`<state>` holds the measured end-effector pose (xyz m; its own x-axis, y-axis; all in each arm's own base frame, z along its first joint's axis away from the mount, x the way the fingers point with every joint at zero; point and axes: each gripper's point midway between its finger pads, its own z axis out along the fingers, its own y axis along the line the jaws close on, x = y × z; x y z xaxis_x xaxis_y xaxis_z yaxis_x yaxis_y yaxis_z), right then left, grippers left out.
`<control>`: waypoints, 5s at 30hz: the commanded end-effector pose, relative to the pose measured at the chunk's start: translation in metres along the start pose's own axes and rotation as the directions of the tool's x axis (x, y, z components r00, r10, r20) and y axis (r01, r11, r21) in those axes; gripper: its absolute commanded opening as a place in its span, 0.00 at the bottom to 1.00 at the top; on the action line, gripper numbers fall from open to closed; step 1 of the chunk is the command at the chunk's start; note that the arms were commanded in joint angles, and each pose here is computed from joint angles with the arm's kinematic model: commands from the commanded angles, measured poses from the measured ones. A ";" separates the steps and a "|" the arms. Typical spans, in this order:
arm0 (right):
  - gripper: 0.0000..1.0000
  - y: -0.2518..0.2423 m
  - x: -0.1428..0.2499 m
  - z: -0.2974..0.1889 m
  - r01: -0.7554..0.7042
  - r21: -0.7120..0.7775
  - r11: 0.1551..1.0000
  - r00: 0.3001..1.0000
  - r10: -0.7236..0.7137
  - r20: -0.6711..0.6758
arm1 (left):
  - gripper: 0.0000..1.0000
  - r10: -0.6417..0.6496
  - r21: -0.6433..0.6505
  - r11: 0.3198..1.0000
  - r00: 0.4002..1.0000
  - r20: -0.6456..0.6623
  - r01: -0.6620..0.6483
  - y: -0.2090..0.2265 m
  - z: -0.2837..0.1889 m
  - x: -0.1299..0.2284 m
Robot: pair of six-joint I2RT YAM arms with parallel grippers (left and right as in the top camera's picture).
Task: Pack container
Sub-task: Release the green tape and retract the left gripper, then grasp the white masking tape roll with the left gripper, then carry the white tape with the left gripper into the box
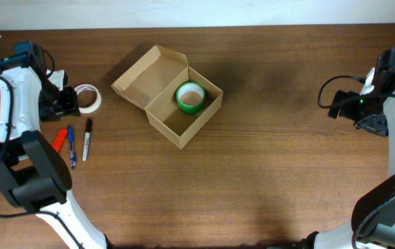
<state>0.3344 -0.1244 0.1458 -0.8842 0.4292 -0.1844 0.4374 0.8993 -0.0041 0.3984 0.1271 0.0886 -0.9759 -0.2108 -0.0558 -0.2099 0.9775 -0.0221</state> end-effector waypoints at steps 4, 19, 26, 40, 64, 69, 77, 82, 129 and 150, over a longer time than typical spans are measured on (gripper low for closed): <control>0.99 0.001 0.001 0.003 -0.011 -0.008 1.000 1.000 0.010 -0.009 | 0.52 -0.090 0.017 0.996 0.992 0.090 0.089 -0.002 0.013 -0.029; 0.99 0.001 0.001 0.003 -0.010 -0.008 1.000 1.000 0.010 -0.009 | 0.50 -0.152 0.029 0.988 0.982 0.112 0.150 -0.006 0.052 -0.051; 0.99 0.001 0.001 0.003 -0.011 -0.008 1.000 1.000 0.010 -0.009 | 0.50 -0.152 0.029 0.988 0.983 0.107 0.150 -0.005 0.066 -0.054; 0.99 0.001 0.001 0.003 -0.010 -0.008 1.000 1.000 0.010 -0.009 | 0.38 -0.155 0.026 0.988 0.986 0.056 0.154 -0.004 0.097 -0.050; 0.99 0.001 0.001 0.003 -0.010 -0.008 1.000 1.000 0.010 -0.009 | 0.02 -0.141 0.019 0.990 0.984 0.111 0.140 -0.007 -0.051 -0.068; 0.99 0.001 0.001 0.003 -0.010 -0.008 1.000 1.000 0.010 -0.009 | 0.02 -0.103 0.131 0.989 0.957 0.270 0.070 -0.057 -0.145 -0.067; 0.99 0.001 0.001 0.003 -0.010 -0.008 1.000 1.000 0.010 -0.009 | 0.02 0.116 0.096 0.980 0.897 0.426 -0.172 -0.185 -0.206 -0.039; 0.99 0.001 0.001 0.003 -0.011 -0.008 1.000 1.000 0.010 -0.009 | 0.02 0.284 -0.043 0.954 0.855 0.434 -0.296 -0.261 -0.201 -0.007; 0.99 0.001 0.001 0.003 -0.010 -0.008 1.000 1.000 0.010 -0.009 | 0.02 0.391 -0.059 0.919 0.920 -0.011 -0.391 -0.321 0.041 -0.003; 0.99 0.001 0.001 0.003 -0.011 -0.008 1.000 1.000 0.010 -0.009 | 0.29 0.398 -0.065 0.916 0.917 0.008 -0.397 -0.321 0.029 -0.005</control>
<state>0.3344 -0.1244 0.1458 -0.8840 0.4296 -0.1844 0.4377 0.8991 -0.0040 0.4681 -0.1868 0.0575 -0.9791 0.1988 -0.0438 0.1955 0.9782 0.0708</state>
